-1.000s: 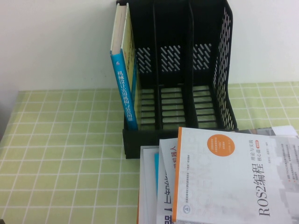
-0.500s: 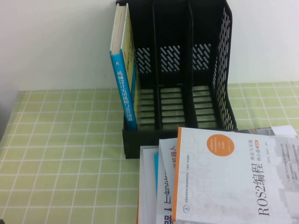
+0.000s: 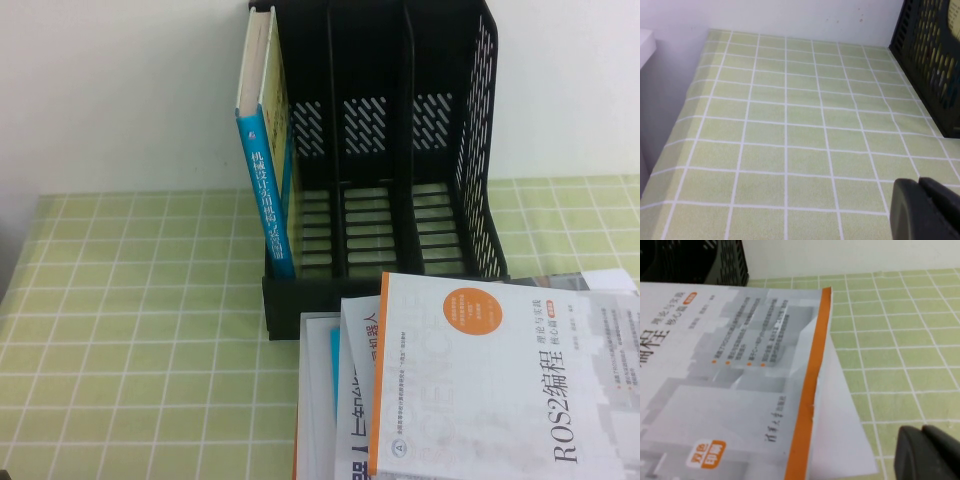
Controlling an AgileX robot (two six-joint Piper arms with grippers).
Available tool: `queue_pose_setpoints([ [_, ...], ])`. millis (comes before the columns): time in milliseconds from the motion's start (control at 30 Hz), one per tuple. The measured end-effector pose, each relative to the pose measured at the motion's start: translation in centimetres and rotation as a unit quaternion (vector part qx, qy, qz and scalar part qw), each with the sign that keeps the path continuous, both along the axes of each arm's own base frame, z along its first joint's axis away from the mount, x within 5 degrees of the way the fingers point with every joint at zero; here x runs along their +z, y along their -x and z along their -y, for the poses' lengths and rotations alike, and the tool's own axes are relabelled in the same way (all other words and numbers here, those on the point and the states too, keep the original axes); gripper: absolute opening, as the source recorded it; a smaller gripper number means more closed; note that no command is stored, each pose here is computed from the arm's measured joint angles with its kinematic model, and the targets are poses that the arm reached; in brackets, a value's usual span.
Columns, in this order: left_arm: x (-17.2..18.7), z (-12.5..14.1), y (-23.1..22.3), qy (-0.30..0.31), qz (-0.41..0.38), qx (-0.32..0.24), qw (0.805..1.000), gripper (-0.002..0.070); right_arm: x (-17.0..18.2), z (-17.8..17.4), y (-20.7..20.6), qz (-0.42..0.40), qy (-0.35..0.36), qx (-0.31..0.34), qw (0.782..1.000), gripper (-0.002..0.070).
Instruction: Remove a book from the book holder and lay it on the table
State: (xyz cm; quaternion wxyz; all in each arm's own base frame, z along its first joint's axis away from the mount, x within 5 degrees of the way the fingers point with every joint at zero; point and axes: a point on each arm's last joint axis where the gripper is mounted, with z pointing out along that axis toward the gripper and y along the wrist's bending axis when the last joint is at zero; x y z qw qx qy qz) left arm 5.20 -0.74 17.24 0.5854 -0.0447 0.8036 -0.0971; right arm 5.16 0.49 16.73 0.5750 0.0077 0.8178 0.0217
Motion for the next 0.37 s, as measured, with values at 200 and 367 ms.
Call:
queue_pose_setpoints([
  [200,-0.01,0.0,0.0,-0.001,0.0,0.0,1.0,-0.0003,0.01,-0.06,0.0,0.001,-0.006,0.001,1.0,-0.0001],
  [367,-0.01,0.0,0.0,-0.001,0.0,0.0,1.0,-0.0003,0.01,-0.07,0.0,0.0,-0.006,0.002,1.0,-0.0001],
])
